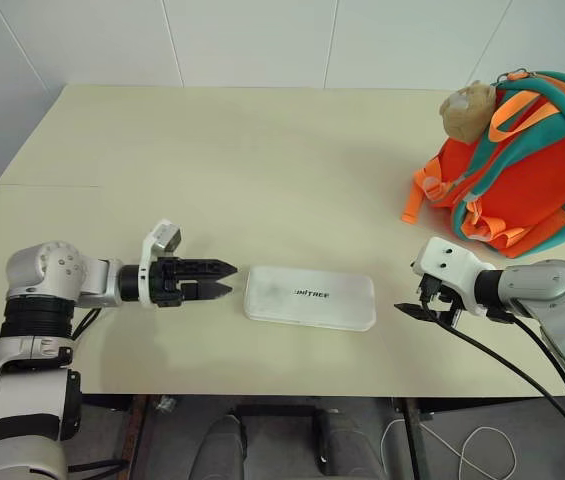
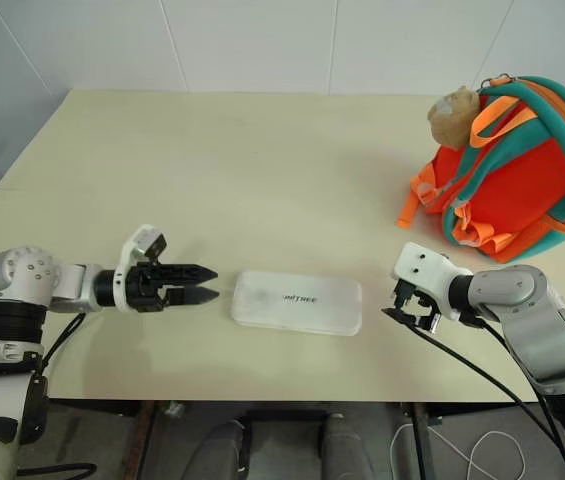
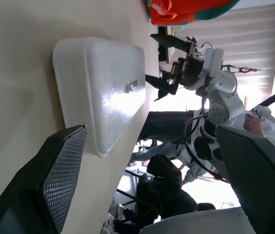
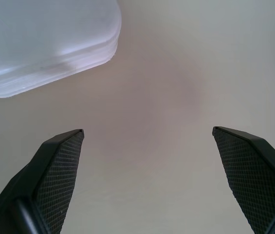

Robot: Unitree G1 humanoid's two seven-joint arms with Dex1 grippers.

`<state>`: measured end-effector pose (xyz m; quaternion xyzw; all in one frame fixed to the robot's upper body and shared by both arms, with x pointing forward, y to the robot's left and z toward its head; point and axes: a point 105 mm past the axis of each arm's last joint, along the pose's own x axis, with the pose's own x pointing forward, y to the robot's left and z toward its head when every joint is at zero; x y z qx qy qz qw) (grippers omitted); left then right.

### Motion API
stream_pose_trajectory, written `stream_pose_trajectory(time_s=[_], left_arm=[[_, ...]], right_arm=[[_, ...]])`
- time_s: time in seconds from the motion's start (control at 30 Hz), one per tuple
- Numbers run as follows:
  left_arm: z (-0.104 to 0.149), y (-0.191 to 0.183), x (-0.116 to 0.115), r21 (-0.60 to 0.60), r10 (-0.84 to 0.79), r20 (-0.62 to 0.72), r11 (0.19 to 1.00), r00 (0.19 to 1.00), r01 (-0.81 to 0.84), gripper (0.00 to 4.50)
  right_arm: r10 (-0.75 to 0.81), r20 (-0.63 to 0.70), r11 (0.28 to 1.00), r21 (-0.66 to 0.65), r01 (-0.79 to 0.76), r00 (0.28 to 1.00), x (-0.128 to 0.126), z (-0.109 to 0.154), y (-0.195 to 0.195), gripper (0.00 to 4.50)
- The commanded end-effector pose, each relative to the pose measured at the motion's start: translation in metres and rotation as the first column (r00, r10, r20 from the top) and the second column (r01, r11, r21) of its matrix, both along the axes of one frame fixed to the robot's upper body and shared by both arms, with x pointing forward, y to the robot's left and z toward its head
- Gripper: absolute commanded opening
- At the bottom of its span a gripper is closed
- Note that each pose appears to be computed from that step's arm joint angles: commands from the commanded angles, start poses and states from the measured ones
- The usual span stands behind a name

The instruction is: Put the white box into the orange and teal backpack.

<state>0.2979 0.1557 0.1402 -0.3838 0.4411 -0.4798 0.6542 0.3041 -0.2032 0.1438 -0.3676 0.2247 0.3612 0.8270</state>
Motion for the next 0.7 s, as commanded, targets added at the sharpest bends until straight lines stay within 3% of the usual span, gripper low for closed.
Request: stream_pose_trajectory(time_s=[0.03,0.7], left_arm=[[0.01,-0.001,0.002,-0.016,-0.012,0.013,1.0,1.0,0.012,4.5],[0.002,-0.024,0.025,0.221,-0.042,0.015,0.975,0.999,0.037,4.5]], right_arm=[[0.013,0.043,1.0,-0.006,-0.013,0.999,0.002,0.008,0.003,4.48],[0.009,0.054,1.0,0.005,-0.009,0.999,0.004,0.007,0.004,4.48]])
